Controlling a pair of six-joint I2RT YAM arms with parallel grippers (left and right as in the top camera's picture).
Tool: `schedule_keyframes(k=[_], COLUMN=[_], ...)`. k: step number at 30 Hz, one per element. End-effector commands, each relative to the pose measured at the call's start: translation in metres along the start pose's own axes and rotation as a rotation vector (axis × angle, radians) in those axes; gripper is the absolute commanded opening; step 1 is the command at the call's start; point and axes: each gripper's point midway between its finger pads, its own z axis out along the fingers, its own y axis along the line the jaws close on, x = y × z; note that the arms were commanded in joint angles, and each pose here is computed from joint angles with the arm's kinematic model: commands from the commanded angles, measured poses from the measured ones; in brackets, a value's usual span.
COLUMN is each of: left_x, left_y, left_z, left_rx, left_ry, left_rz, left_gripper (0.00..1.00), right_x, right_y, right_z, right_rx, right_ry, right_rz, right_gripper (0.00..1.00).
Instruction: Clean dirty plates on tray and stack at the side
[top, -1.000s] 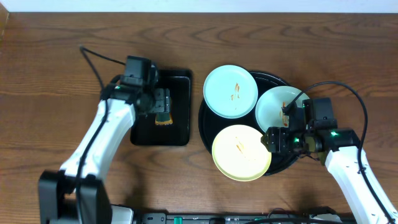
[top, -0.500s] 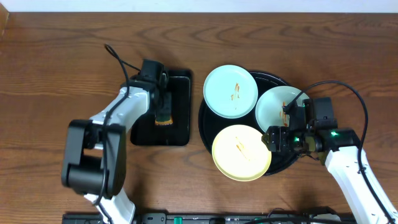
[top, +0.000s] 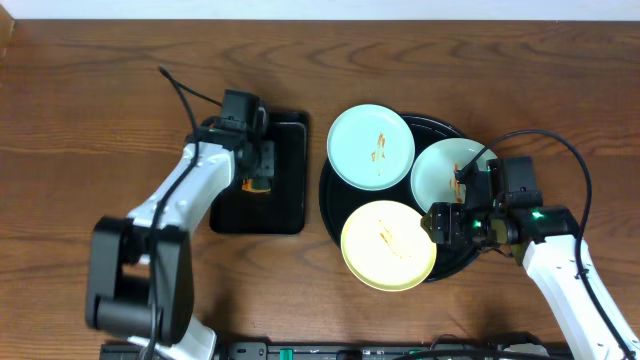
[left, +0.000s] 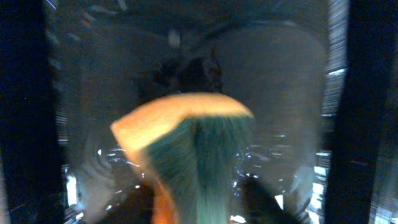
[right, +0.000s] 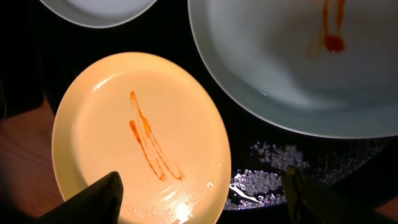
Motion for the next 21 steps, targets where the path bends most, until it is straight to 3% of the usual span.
schedule_keyframes(k=[1, 18, 21], left_x=[-0.008, 0.006, 0.007], left_y=[-0.001, 0.014, 0.015], left_z=[-0.015, 0.028, 0.037], left_rx=[-0.001, -0.075, -0.077], left_ry=[-0.037, 0.023, 0.034], left_rz=[0.005, 0.003, 0.002], left_gripper=[0.68, 0.72, 0.67], right_x=[0.001, 0.001, 0.001], right_y=[0.003, 0.003, 0.003], right_z=[0.001, 0.001, 0.001], right_rx=[-0.001, -0.001, -0.001], right_ry=[0.004, 0.005, 0.005], right_rz=[-0.018, -0.018, -0.018], right_gripper=[0.81, 0.81, 0.82])
